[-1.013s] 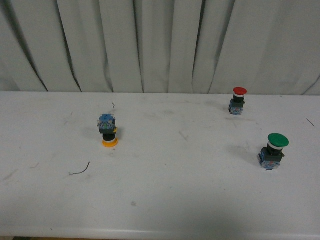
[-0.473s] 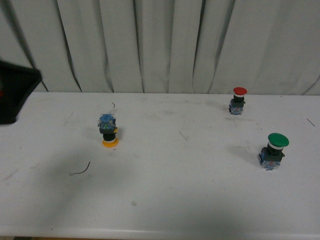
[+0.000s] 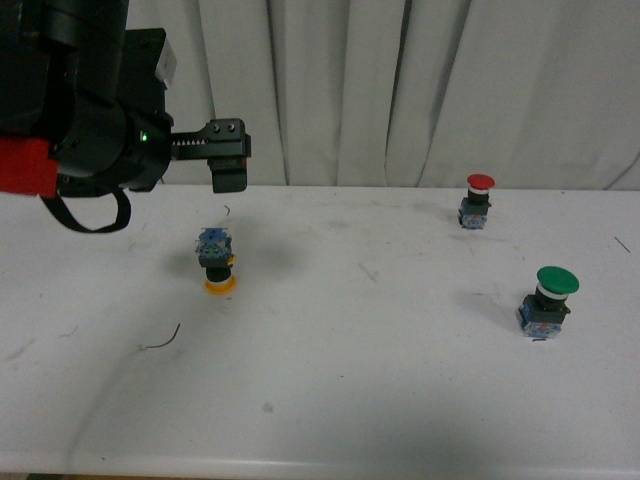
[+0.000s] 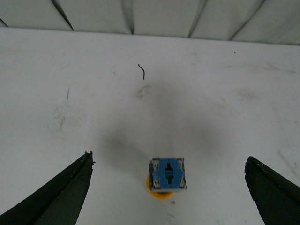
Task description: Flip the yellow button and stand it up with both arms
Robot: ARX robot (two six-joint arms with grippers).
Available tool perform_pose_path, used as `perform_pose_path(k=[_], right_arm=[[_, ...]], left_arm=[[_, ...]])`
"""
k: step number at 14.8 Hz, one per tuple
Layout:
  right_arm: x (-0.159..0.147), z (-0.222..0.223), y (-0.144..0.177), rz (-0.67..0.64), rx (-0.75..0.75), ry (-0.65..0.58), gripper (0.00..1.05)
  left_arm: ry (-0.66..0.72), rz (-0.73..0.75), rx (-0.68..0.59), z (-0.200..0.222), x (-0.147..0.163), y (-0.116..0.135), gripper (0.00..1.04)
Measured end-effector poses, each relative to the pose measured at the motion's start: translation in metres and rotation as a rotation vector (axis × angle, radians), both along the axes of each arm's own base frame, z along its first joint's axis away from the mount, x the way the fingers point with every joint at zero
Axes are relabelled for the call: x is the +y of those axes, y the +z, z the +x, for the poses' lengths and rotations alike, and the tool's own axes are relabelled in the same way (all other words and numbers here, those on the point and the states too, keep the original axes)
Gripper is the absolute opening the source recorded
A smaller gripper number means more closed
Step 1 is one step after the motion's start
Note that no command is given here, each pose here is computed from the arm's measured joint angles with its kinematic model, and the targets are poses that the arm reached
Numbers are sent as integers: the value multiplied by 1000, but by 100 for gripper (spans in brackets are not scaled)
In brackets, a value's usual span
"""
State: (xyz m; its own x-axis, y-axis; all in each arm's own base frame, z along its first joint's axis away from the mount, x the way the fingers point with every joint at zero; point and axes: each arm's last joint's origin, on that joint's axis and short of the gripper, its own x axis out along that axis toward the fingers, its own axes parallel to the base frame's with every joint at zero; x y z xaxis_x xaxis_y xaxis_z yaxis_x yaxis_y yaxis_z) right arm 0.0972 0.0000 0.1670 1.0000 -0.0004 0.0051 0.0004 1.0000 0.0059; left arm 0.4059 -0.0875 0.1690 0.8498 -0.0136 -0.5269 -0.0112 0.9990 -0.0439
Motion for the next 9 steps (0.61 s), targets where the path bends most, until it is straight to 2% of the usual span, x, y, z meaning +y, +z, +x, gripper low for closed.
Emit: perform_pose_path(k=[2, 5, 9], right_arm=[[0, 0, 0, 0, 0, 0, 98], [0, 0, 0, 0, 0, 0, 98], [0, 0, 0, 0, 0, 0, 98]], left_arm=[[12, -1, 74, 20, -4, -1, 98], [13, 21, 204, 33, -8, -24, 98], [5, 7, 180, 39, -9, -30, 98]])
